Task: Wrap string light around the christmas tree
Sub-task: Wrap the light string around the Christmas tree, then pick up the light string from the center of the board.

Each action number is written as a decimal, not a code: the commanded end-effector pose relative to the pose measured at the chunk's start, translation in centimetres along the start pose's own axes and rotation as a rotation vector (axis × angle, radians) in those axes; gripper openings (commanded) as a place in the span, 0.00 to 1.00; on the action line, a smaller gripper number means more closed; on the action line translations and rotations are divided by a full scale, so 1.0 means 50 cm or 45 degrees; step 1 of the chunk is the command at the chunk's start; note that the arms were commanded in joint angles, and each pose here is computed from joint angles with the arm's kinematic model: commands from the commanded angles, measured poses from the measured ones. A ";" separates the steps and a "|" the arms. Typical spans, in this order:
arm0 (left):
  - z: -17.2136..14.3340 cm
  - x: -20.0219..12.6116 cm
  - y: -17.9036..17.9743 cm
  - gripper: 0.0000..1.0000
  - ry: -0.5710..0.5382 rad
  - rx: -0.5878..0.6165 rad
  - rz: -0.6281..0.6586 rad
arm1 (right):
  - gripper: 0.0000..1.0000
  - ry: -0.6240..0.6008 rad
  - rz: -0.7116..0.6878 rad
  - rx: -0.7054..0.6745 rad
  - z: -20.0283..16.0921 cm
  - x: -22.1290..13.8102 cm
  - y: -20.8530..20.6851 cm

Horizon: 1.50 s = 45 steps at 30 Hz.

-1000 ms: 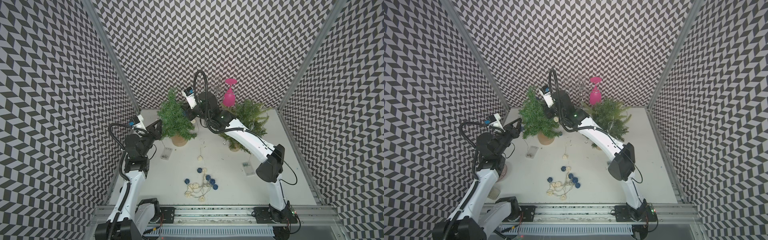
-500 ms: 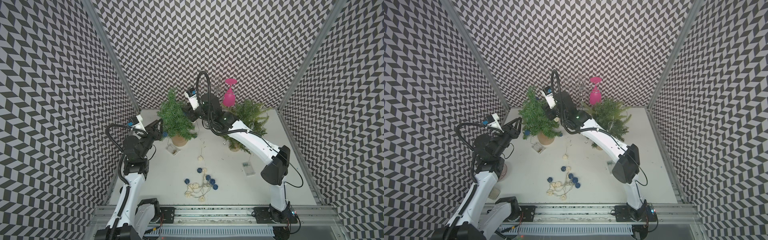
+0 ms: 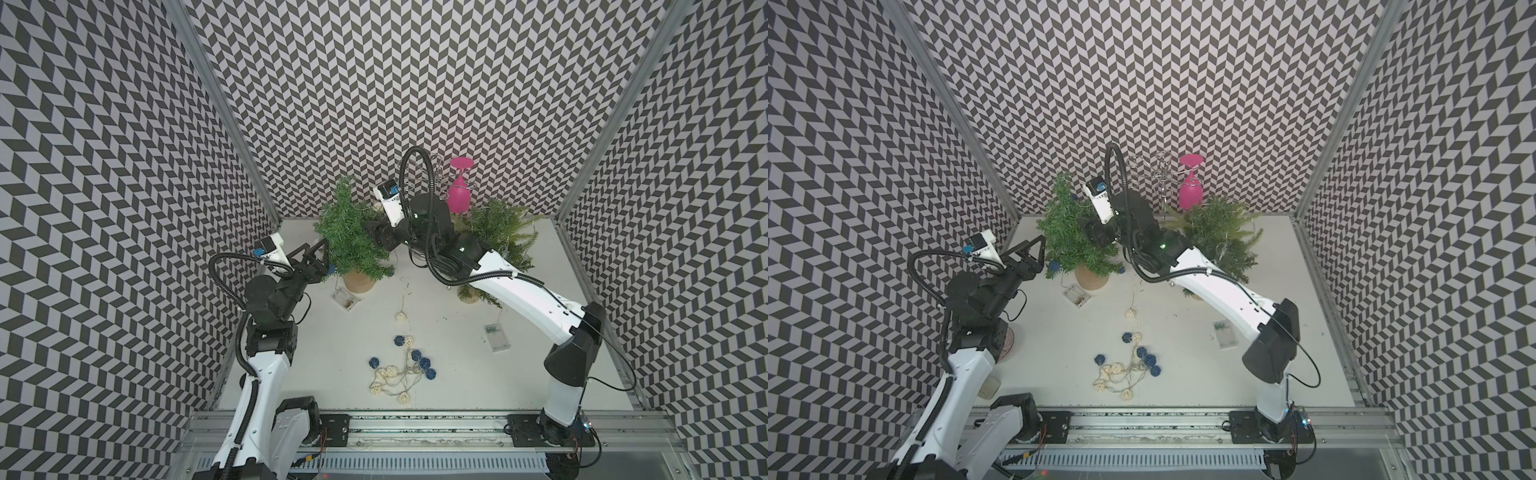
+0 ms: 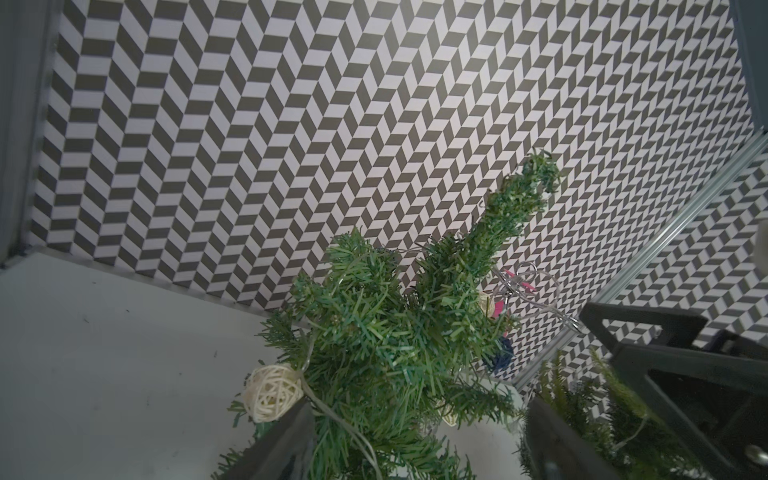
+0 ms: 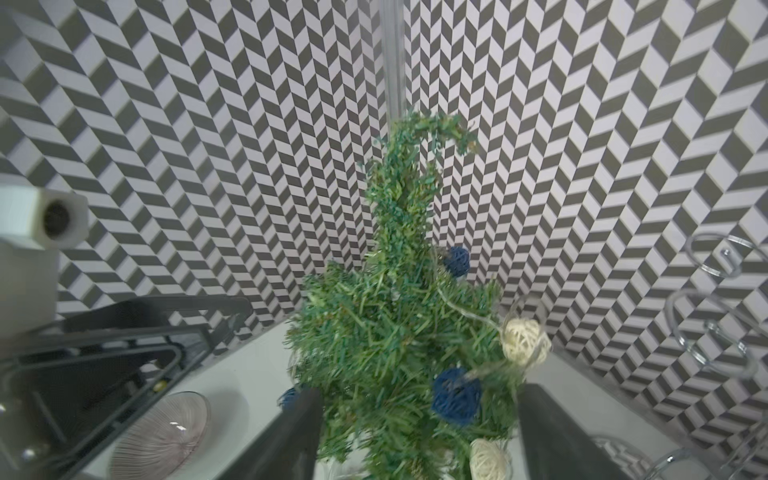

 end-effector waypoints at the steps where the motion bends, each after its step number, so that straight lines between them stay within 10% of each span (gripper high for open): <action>1: 0.009 -0.020 -0.020 0.99 -0.031 0.045 0.019 | 0.99 -0.186 -0.083 0.004 0.070 -0.080 0.003; 17: -0.080 -0.117 -0.026 0.93 0.172 0.058 -0.040 | 0.99 -0.073 0.072 0.222 -0.135 -0.296 0.103; 31: -0.264 -0.115 0.001 0.89 0.430 0.030 -0.027 | 0.96 0.246 0.012 0.320 -0.405 -0.264 0.178; 45: -0.354 -0.121 0.035 0.86 0.549 0.042 -0.031 | 0.59 0.426 0.079 0.362 -0.541 -0.153 0.198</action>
Point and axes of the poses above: each gripper's point midway between its finger pads, its own x axis out along the fingers, its own y axis along the line the jaws close on, z = x × y, the point moved 10 cm from there along -x, back along the fingers, and after that the axes turned 12 degrees about -x, right-handed, at the moved point
